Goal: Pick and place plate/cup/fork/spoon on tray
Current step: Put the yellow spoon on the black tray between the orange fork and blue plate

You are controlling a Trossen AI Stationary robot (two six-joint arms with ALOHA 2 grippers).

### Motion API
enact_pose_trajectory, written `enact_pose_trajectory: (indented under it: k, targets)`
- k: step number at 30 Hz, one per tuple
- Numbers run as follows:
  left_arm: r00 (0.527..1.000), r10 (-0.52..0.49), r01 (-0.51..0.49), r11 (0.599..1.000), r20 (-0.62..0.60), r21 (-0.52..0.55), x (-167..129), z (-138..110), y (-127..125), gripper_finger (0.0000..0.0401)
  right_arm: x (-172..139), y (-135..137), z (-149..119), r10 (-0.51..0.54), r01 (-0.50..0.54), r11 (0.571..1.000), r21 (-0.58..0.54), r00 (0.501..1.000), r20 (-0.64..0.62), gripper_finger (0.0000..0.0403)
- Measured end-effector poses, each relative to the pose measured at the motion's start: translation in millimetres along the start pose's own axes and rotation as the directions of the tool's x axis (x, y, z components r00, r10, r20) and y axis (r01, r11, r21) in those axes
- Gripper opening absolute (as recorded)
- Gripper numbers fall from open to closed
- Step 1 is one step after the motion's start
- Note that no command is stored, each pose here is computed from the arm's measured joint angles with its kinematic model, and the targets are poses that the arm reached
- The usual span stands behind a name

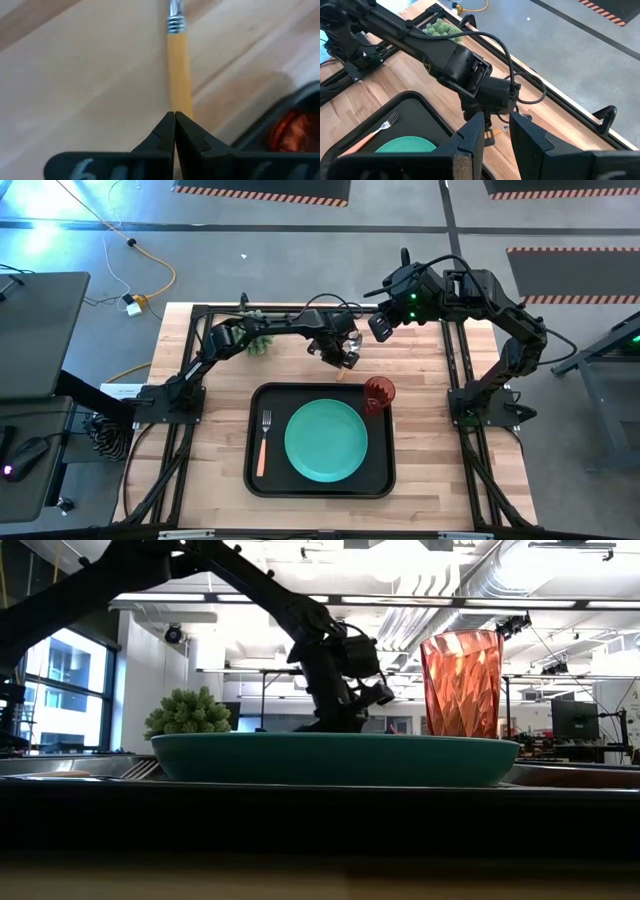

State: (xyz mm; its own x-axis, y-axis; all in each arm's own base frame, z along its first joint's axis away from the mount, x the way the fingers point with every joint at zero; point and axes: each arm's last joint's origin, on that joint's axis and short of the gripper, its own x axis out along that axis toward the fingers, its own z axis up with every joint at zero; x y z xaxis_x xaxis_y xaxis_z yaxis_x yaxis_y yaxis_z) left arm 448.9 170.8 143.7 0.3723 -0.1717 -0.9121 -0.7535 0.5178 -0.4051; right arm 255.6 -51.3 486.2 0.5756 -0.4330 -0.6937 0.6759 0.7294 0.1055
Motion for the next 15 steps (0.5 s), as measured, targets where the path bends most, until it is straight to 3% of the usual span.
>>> enact_pose_trajectory:
  k: [15]
  targets:
    - [0.997, 0.007, 0.006, 0.987, -0.081, 0.159, 2.4, -29.5, -28.0, 0.0000, 0.0, -0.6, 0.3, -0.020, 0.020, 1.000, 0.022, 1.000, 0.011, 0.0083]
